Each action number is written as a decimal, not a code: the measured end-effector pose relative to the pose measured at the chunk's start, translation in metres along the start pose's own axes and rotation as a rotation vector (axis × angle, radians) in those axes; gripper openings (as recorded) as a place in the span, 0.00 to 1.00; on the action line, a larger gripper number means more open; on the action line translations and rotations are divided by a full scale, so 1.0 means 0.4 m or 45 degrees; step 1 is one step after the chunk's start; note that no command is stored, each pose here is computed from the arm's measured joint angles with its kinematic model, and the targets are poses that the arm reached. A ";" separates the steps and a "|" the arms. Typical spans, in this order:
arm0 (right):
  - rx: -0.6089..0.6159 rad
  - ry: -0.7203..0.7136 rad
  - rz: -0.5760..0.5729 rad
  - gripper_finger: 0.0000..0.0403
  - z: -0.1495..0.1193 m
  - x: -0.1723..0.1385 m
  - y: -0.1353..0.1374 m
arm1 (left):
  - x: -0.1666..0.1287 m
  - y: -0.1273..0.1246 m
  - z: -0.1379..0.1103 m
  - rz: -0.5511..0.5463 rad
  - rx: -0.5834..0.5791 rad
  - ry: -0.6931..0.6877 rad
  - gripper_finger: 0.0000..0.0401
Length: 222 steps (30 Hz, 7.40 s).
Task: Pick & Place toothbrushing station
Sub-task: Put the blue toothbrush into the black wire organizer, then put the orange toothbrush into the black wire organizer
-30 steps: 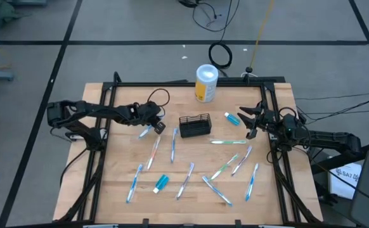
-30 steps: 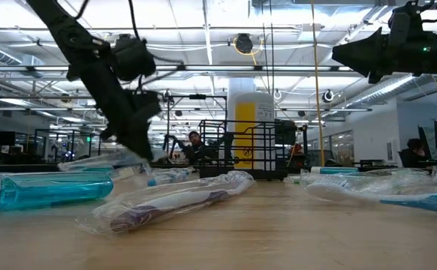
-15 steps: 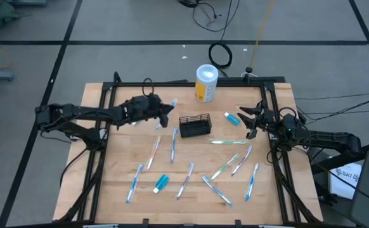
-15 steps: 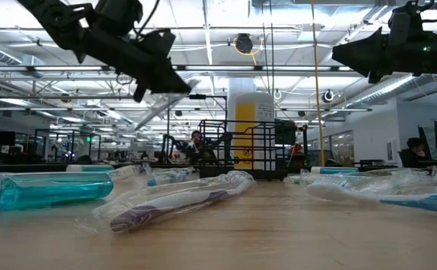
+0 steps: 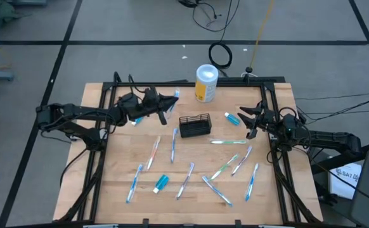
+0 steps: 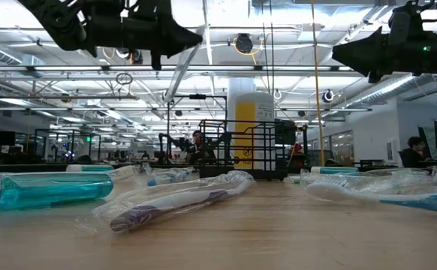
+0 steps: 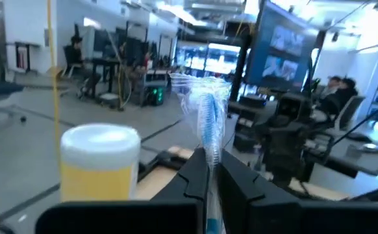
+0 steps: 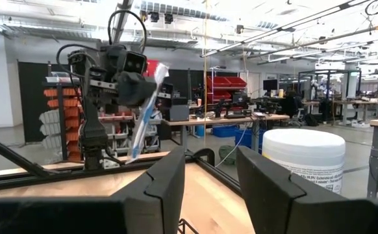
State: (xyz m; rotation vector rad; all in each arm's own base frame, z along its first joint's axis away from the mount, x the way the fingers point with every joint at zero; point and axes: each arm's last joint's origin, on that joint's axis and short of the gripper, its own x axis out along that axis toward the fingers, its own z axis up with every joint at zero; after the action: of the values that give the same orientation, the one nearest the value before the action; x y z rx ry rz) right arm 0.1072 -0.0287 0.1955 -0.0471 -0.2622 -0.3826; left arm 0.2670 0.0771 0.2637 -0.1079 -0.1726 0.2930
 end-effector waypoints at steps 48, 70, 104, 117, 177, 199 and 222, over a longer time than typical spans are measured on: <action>-0.030 -0.013 -0.004 0.32 0.002 0.000 0.000 | 0.086 -0.009 -0.255 -0.025 0.163 -0.076 0.04; -0.033 0.009 -0.003 0.32 -0.002 0.000 0.000 | 0.082 -0.022 -0.293 0.157 0.160 0.104 0.08; -0.033 0.009 -0.002 0.32 -0.002 0.000 0.000 | 0.071 -0.037 -0.276 0.354 0.253 0.190 0.49; -0.035 0.018 -0.001 0.32 -0.004 0.000 0.000 | 0.003 -0.065 -0.126 0.419 0.302 0.359 0.49; 0.029 0.037 0.000 0.32 -0.007 0.000 0.000 | -0.323 -0.076 -0.184 0.320 -0.256 0.969 0.49; 0.011 0.028 -0.002 0.32 -0.006 0.000 0.000 | -0.270 -0.156 -0.363 0.466 -0.621 1.117 0.49; -0.008 -0.031 -0.005 0.32 0.006 0.000 -0.001 | -0.198 -0.164 -0.351 0.419 -0.524 1.091 0.06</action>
State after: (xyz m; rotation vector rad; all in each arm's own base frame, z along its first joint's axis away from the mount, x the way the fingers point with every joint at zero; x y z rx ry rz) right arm 0.1066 -0.0287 0.1977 -0.0578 -0.2848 -0.3868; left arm 0.2366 -0.0201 0.1225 -0.6594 0.6466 0.5111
